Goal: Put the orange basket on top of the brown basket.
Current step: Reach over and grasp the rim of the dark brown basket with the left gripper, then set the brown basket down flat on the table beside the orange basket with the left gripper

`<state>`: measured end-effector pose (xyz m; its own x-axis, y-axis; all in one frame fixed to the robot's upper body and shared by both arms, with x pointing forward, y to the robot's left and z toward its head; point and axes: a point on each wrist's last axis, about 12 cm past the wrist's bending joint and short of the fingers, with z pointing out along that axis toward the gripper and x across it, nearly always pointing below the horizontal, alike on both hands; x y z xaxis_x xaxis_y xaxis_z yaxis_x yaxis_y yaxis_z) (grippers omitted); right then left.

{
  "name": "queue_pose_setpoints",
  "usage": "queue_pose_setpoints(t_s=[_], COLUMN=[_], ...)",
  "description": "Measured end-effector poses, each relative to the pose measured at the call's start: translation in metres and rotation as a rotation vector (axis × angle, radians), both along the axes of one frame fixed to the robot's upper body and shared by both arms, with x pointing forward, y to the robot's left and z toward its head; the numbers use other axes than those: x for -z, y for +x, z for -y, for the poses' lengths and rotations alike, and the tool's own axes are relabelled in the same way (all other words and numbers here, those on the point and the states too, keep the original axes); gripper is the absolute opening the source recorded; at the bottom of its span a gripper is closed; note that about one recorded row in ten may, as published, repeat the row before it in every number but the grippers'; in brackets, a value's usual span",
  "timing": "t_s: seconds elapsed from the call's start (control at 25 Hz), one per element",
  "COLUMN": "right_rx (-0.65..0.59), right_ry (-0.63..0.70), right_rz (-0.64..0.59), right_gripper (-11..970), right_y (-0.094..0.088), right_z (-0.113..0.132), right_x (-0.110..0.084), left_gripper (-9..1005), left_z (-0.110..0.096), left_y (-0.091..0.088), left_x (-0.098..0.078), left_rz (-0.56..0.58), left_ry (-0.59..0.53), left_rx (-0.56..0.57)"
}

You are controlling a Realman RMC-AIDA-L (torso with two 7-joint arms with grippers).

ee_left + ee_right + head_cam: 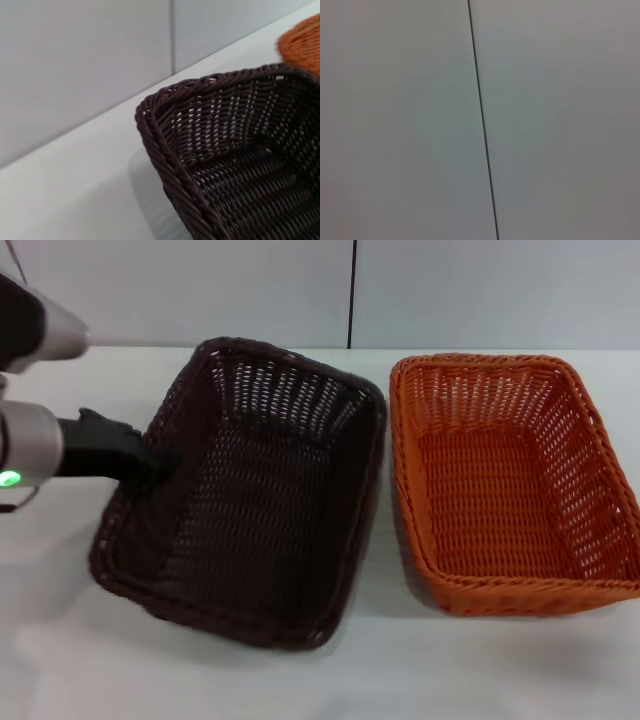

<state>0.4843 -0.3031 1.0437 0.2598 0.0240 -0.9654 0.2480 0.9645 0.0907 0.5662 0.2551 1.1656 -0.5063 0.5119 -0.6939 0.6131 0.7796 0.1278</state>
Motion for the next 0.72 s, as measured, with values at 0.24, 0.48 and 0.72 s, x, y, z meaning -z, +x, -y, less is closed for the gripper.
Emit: queue_pose_setpoints(t_s=[0.24, 0.48, 0.72], right_rx=[0.009, 0.008, 0.007], right_ry=[0.001, 0.004, 0.001], right_rz=[0.019, 0.046, 0.053], right_gripper=[741, 741, 741], right_y=[-0.004, -0.011, -0.015], right_z=[0.000, -0.003, -0.004], right_x=[-0.001, -0.003, -0.003], left_gripper=[276, 239, 215], left_z=[-0.020, -0.025, -0.010], left_y=[-0.002, 0.000, 0.019], left_x=[-0.027, -0.051, -0.061], left_rz=[0.044, 0.080, 0.094], left_ry=[-0.022, 0.008, 0.097], left_rx=[0.182, 0.395, 0.582])
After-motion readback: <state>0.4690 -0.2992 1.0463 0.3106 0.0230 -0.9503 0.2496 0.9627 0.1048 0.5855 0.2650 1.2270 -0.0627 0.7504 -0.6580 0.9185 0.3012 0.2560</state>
